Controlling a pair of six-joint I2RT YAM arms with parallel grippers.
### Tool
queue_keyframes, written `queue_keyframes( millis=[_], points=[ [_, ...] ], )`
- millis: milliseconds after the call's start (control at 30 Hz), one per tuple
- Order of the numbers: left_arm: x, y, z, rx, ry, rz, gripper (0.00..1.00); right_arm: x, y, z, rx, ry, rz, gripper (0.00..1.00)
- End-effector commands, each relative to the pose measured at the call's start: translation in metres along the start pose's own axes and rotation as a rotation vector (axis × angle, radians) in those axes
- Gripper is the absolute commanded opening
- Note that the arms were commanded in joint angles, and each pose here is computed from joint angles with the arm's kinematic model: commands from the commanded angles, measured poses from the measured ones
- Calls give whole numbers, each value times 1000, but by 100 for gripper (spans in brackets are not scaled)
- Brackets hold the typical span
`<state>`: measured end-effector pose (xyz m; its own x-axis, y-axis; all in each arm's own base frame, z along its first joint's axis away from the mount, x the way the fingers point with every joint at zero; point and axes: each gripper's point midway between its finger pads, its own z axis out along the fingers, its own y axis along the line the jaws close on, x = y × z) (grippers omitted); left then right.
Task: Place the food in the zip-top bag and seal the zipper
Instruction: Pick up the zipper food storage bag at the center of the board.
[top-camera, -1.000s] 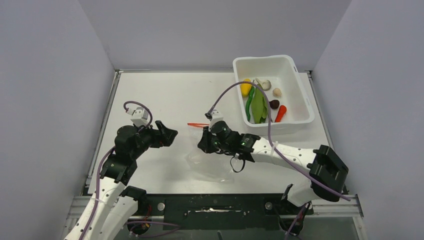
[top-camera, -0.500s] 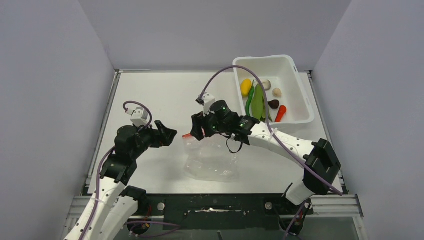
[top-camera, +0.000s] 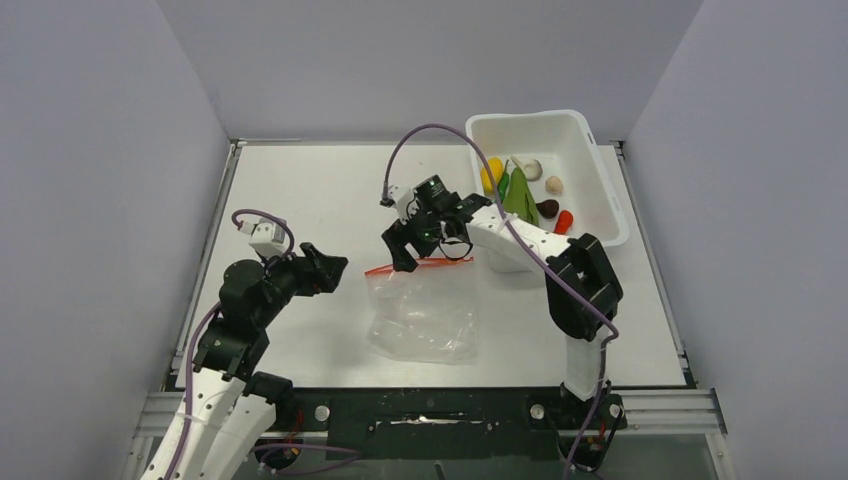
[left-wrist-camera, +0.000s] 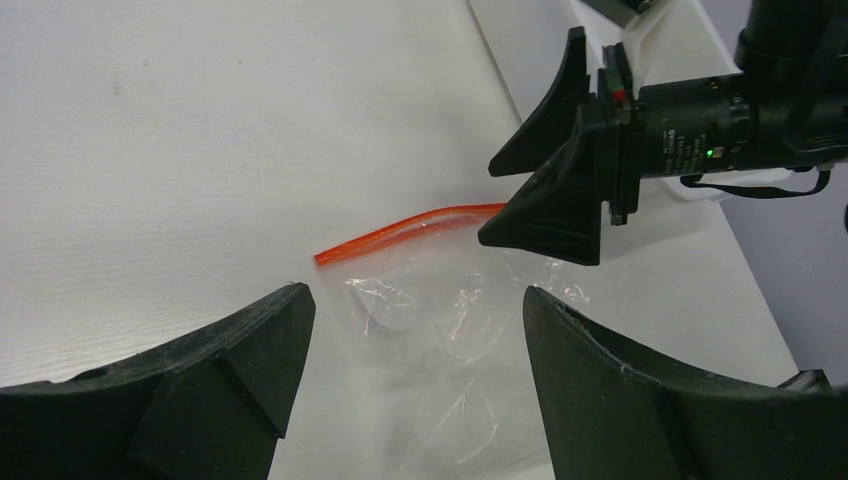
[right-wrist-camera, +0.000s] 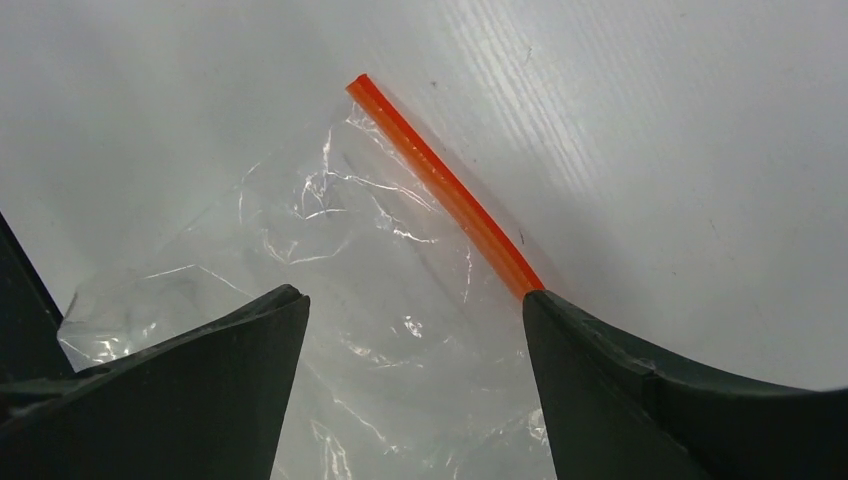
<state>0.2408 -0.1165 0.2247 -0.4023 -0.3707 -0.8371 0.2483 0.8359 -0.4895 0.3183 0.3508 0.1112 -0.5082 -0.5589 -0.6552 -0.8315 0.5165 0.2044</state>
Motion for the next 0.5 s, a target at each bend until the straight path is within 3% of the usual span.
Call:
queue_keyframes(
  millis=[0,233,467],
  points=[
    [-17,-5,-1,11,-64,9,76,-3,-5,1,-78,60,-118,81],
    [-18,-4,-2,9,-68,9,76,19,-24,22,-147,162,-141,92],
    [-16,-4,0,15,-62,7,76,32,-25,34,-238,216,-147,83]
  ],
)
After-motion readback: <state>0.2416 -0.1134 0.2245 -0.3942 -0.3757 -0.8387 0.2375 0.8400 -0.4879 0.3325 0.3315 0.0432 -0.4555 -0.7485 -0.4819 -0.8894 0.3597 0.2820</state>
